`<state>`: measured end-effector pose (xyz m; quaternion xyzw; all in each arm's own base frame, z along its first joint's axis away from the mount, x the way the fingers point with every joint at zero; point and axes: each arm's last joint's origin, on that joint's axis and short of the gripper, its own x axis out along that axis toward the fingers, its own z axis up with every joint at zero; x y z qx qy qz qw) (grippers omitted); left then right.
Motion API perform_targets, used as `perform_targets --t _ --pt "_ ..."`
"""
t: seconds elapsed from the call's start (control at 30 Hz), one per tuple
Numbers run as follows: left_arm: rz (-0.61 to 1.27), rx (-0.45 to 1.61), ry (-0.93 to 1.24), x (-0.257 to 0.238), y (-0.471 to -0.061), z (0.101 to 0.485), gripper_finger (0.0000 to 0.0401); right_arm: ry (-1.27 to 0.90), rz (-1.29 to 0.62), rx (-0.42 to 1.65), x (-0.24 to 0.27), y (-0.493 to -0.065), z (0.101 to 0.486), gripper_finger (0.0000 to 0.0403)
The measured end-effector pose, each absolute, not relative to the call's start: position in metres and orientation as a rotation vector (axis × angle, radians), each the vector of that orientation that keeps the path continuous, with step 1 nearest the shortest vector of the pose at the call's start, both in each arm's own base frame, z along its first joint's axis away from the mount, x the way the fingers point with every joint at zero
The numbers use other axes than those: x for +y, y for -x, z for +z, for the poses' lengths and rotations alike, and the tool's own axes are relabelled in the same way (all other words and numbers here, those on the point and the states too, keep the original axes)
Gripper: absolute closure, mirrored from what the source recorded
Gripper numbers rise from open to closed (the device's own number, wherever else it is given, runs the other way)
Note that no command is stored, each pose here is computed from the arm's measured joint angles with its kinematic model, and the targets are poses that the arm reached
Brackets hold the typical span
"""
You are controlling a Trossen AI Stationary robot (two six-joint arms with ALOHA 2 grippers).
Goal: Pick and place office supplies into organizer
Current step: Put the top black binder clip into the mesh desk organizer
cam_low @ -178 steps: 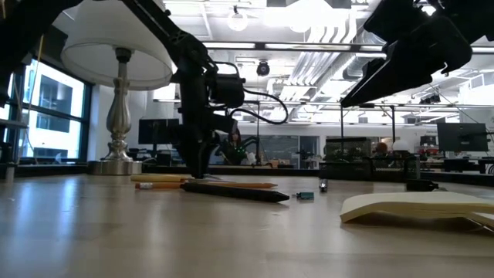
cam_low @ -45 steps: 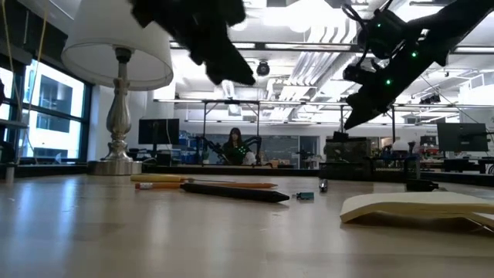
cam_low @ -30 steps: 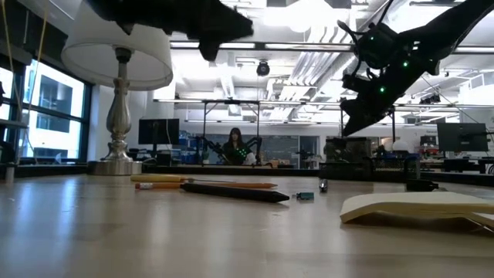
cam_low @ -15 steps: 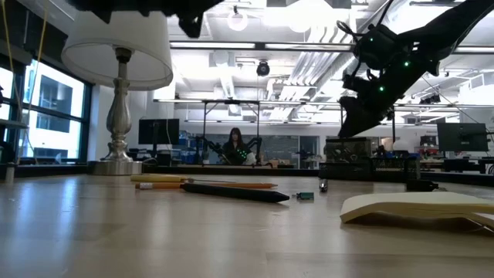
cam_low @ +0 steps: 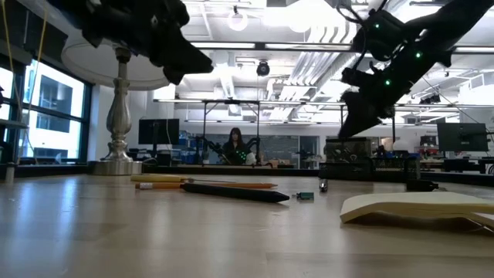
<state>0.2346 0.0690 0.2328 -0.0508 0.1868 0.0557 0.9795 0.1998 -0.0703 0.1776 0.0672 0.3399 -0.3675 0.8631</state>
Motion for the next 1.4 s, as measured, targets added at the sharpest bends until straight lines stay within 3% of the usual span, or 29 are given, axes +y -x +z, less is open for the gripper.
perform_targets --t 0.17,0.53,1.0,1.4 --pt "0.11 0.373 0.101 0.069 -0.235 0.233 0.0313 -0.116 -0.972 0.708 -0.08 -0.192 0.177 0.0335" --pt "0.105 0.376 0.078 0.069 -0.235 0.233 0.0313 -0.37 -0.969 0.704 -0.108 -0.178 0.173 0.0401" --pt "0.077 0.399 0.088 0.068 -0.237 0.242 0.0313 -0.471 -0.975 0.683 -0.122 -0.17 0.173 0.0383" --pt "0.077 0.401 0.089 0.068 -0.236 0.243 0.0313 -0.444 -1.024 0.714 -0.131 -0.181 0.154 0.0276"
